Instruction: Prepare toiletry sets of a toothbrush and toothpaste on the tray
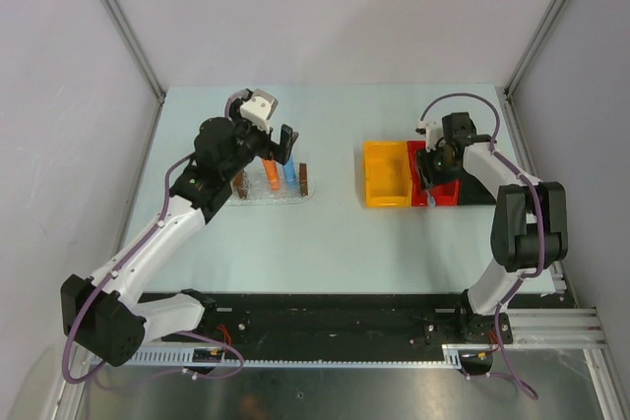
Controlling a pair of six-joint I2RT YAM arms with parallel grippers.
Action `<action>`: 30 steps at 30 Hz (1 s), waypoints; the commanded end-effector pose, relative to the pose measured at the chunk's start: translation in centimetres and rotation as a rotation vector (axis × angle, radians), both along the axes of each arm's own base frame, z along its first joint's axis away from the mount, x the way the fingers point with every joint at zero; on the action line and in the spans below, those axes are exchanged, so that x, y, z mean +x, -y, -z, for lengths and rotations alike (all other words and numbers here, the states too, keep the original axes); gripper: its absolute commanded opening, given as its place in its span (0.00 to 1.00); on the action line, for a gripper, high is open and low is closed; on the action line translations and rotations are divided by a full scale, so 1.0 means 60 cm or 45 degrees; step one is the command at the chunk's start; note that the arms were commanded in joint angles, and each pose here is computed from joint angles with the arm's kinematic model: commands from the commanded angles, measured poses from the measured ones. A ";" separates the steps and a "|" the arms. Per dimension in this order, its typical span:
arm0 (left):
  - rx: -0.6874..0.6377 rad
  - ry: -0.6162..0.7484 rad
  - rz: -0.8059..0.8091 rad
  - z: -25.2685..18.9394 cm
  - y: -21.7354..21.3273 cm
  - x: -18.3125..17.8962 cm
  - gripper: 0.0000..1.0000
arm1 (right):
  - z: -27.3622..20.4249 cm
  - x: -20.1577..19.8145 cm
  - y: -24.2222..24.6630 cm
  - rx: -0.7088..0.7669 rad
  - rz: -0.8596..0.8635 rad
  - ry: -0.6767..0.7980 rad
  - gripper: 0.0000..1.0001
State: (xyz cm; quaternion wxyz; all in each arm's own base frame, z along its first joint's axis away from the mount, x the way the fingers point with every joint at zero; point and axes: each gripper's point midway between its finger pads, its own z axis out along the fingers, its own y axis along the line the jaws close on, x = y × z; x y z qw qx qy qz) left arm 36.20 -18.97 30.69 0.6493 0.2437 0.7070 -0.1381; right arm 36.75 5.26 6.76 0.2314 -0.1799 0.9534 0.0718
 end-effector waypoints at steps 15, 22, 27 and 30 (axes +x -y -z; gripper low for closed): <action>0.032 0.032 0.015 0.003 -0.003 -0.002 1.00 | 0.027 0.014 -0.006 -0.037 -0.001 -0.009 0.31; 0.034 0.034 0.006 0.003 -0.005 -0.001 1.00 | 0.013 0.015 -0.008 -0.024 -0.006 0.017 0.18; 0.040 0.037 0.003 0.004 -0.006 0.000 1.00 | -0.011 0.013 -0.009 -0.009 -0.007 0.053 0.14; 0.038 0.040 0.003 0.002 -0.006 0.000 1.00 | -0.031 0.011 -0.005 -0.010 0.003 0.078 0.12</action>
